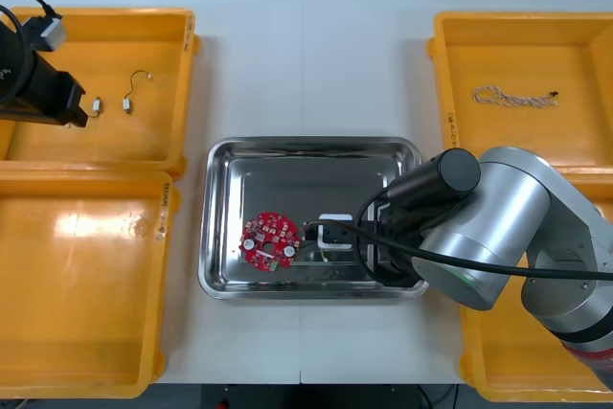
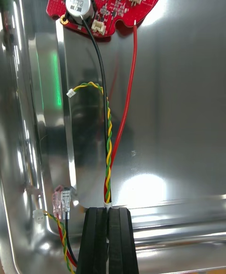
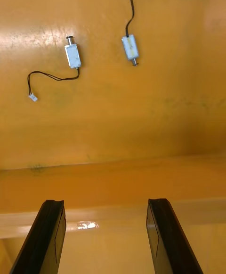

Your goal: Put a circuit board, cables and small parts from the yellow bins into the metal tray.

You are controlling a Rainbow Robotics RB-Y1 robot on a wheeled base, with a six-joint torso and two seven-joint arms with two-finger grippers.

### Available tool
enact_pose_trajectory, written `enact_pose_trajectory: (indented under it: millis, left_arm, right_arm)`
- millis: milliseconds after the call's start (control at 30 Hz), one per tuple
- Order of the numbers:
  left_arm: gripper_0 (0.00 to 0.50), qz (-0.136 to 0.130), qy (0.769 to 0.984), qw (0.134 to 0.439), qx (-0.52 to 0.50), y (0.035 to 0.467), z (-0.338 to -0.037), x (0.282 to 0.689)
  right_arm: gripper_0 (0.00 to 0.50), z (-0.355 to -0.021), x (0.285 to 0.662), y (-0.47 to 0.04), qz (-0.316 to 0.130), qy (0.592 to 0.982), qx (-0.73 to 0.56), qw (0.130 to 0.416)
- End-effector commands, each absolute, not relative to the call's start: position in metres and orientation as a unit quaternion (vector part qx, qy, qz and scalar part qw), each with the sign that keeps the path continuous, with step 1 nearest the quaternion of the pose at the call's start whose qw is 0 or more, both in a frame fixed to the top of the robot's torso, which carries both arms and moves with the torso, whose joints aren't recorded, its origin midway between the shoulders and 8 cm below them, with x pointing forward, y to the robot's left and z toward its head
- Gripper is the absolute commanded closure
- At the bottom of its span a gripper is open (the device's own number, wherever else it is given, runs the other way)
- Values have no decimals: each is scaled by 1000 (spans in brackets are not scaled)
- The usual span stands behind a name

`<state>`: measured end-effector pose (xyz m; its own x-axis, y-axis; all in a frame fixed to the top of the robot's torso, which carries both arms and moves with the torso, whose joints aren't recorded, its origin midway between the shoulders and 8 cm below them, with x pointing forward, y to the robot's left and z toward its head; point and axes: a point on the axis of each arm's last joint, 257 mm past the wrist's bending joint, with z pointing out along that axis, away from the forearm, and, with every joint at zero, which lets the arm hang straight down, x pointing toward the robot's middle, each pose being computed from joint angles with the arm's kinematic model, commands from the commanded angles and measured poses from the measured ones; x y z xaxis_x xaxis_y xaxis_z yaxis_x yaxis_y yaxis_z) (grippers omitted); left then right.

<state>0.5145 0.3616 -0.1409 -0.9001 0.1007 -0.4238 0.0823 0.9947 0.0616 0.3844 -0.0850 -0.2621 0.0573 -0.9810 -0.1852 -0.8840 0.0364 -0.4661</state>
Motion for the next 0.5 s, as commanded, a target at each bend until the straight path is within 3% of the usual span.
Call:
enact_pose_trajectory:
  millis: [33, 267, 500]
  left_arm:
    - [0, 49, 958, 272, 72, 381, -101, 541]
    - [0, 55, 953, 289, 68, 385, -108, 557]
    - [0, 38, 947, 314, 65, 376, -121, 578]
  right_arm:
    - [500, -269, 380, -95, -114, 665, -702, 229]
    - [500, -275, 380, -106, -118, 665, -703, 222]
    - [500, -279, 377, -107, -118, 663, -707, 217]
